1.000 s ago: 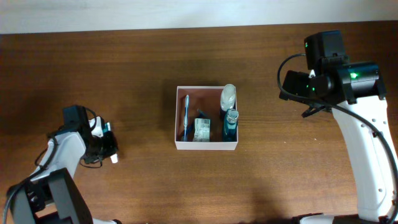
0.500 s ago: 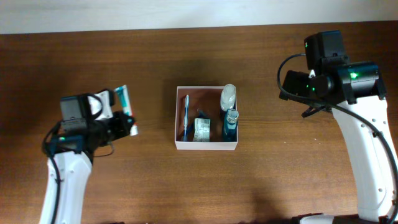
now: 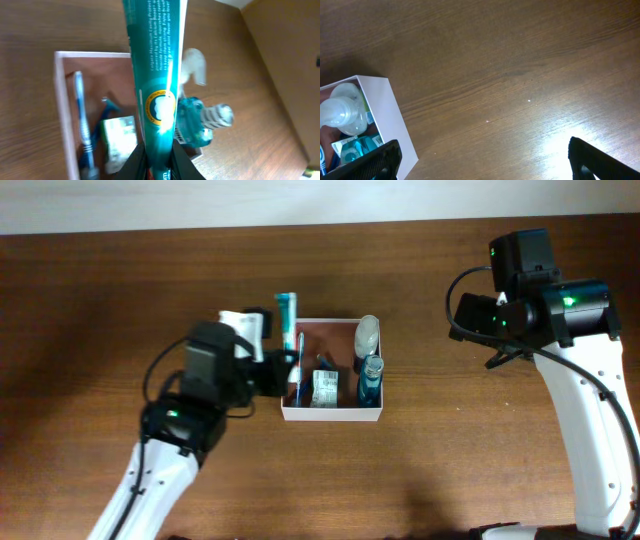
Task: Pack container
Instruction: 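Lift the toothpaste tube with the left gripper and carry it over the box, then lower the toothpaste tube into the box's left side and release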
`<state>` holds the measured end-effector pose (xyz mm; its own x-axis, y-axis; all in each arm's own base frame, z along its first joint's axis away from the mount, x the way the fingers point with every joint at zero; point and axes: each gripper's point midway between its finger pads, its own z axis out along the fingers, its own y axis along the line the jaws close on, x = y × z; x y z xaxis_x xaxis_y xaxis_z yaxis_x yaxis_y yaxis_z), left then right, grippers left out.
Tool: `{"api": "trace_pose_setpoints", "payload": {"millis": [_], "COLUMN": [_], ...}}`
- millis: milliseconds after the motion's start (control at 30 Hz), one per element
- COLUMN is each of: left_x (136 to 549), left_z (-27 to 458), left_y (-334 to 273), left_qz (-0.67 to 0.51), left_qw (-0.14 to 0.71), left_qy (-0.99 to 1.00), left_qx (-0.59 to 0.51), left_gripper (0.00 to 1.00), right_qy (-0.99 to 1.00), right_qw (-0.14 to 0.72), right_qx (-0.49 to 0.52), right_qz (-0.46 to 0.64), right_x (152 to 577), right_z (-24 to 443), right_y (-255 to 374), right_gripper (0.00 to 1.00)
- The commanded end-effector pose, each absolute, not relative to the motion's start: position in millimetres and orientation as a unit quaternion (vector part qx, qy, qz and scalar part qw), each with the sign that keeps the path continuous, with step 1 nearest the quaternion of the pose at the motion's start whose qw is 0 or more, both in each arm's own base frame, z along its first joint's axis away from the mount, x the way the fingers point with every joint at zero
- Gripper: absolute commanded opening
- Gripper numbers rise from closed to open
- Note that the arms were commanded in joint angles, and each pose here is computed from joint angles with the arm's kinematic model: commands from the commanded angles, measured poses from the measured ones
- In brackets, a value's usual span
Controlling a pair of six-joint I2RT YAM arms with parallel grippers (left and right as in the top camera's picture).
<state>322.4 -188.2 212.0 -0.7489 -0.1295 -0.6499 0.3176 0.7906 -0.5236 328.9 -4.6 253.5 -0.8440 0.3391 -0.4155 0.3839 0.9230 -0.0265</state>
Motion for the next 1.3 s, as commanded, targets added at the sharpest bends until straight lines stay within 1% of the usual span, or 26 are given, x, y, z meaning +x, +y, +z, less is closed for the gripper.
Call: {"api": "trace_pose_setpoints", "payload": {"millis": [0,267,633,967,1267], "left_x": [328.0,329.3,342.2,347.2,348.2], "left_z": [212.0,199.5,142.3,108.1,91.9], "left_y": [-198.5,-221.8,-226.8,-219.1,-209.4], "left_qz": [-0.285,-0.267,-0.233,-0.192,-0.159], "left_qw": [0.373,0.377,0.326,0.301,0.291], "left_qy": [0.882,0.885,0.914,0.933,0.943], "left_qx": [0.049,0.064,0.060,0.050,0.041], "left_gripper": [0.01,0.01,0.01,0.01,0.01], "right_qy": [0.957,0.957,0.957,0.957,0.957], "right_qw": [0.212,0.212,0.212,0.212,0.212], "right_qx": [0.192,0.192,0.192,0.192,0.192], "right_qz": [-0.057,-0.057,-0.057,-0.057,-0.057], "right_x": [331.1,331.1,331.1,331.1,331.1], "right_z": [257.2,257.2,257.2,257.2,257.2], "right_y": [-6.9,-6.9,-6.8,-6.8,-6.9], "right_gripper": [0.98,0.98,0.98,0.98,0.98]}}
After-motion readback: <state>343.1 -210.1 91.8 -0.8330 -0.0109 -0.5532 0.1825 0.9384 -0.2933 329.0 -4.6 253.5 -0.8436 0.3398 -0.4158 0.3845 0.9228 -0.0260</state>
